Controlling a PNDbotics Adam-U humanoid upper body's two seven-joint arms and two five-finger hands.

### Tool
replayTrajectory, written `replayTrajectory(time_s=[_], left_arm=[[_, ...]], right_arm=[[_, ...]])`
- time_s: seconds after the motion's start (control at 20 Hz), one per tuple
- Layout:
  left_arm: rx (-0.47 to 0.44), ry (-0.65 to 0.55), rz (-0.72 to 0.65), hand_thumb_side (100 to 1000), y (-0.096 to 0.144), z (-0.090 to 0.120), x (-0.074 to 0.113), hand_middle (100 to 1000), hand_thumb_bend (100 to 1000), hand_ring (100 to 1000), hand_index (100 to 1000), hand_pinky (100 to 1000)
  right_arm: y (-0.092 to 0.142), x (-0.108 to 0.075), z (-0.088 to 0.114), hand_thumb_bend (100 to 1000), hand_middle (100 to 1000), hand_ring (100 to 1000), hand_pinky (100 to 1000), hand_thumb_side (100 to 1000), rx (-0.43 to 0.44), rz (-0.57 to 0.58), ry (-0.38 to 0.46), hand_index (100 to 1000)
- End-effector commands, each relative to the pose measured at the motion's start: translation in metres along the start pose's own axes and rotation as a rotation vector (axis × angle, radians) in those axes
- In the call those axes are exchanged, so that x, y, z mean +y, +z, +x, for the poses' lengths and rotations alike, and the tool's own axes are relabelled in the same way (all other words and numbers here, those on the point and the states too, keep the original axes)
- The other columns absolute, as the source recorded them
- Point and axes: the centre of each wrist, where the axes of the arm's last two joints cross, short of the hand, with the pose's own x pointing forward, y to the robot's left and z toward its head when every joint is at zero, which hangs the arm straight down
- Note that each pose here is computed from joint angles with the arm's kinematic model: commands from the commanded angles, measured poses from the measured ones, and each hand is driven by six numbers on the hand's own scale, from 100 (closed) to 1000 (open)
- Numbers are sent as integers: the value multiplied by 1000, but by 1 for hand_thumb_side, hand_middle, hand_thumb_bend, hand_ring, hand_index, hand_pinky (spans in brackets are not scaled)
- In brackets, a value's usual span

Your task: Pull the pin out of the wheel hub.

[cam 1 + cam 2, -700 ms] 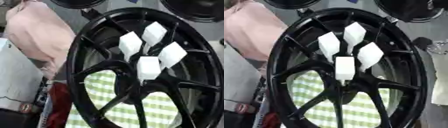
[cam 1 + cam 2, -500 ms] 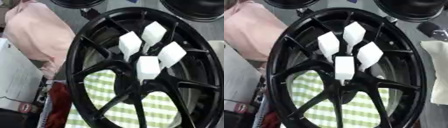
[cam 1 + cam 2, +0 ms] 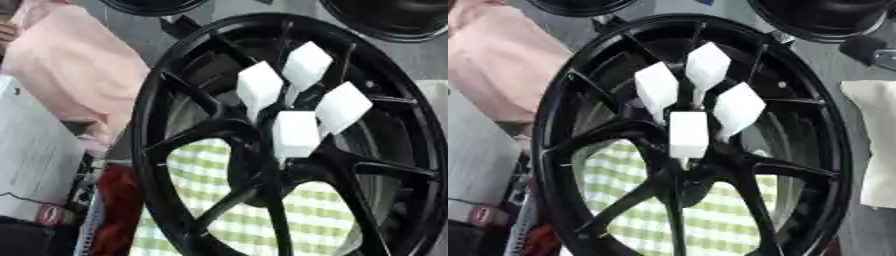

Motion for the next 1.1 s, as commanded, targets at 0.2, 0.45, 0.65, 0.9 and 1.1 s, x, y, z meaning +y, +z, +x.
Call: replayTrajectory(time_s=[0.2,0.45,0.65,0.9,1.1], left_arm=[[-29,-16,-16,785,-5,8,2,631,100,628,795,900],[-30,-13,-24,786,-6,8,1,631,100,628,795,900],[-29,-12,-30,786,-6,8,1,630,100,627,795,900],[-31,-11,-35,788,-7,9,0,630,100,627,795,900],[-32,-11,-38,789,-8,9,-1,630,100,626,795,900]], right_arm=[[-6,-3,7,500,746,821,844,168,-64,178,83,820],[-15,1,10,514,770,832,851,147,-120,260,94,840],[-21,4,11,515,778,837,855,136,-151,301,89,848],[-24,8,13,510,775,836,856,125,-185,328,68,847],[-25,11,14,501,769,829,853,105,-207,318,51,845]])
